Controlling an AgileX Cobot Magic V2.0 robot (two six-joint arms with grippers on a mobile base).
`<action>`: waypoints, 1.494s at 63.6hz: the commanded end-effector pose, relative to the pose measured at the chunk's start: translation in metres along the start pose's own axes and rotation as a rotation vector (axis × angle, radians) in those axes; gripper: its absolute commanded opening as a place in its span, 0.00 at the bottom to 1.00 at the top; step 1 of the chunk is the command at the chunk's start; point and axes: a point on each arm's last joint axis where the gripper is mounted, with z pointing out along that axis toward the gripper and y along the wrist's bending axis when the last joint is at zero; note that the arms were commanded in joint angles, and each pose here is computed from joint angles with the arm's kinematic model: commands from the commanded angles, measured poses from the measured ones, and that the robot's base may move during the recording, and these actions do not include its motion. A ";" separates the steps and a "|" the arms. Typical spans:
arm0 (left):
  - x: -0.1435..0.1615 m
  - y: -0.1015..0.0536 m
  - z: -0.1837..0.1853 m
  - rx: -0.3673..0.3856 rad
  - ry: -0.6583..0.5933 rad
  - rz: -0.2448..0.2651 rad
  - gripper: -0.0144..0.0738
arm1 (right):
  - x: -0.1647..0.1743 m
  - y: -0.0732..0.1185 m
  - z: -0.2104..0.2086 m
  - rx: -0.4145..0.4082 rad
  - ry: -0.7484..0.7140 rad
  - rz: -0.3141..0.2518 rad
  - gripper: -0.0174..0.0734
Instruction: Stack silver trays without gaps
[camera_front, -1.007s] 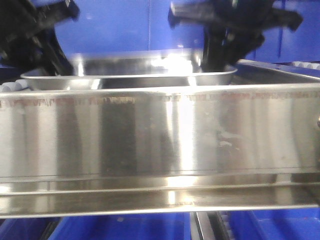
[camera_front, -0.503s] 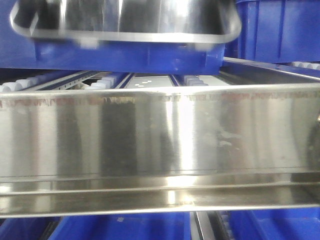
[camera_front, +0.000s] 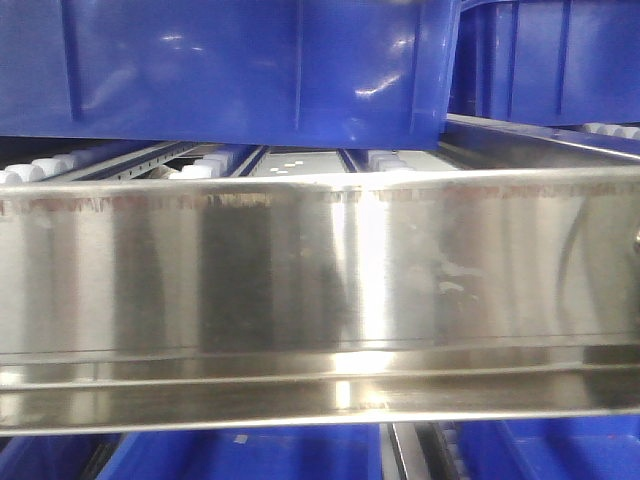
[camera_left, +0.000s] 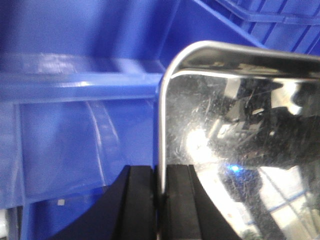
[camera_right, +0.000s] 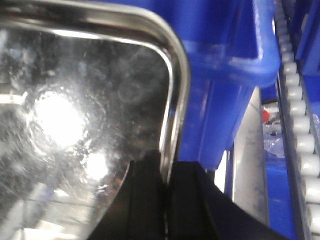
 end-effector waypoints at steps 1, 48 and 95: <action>-0.008 -0.006 -0.009 0.016 -0.056 0.001 0.14 | -0.015 0.000 -0.010 0.000 -0.065 -0.032 0.13; -0.015 -0.023 -0.009 0.065 -0.165 0.028 0.14 | -0.031 0.000 -0.021 0.006 -0.118 -0.031 0.13; -0.016 -0.023 -0.009 0.064 -0.182 0.028 0.14 | -0.031 0.001 -0.021 0.001 -0.124 -0.031 0.13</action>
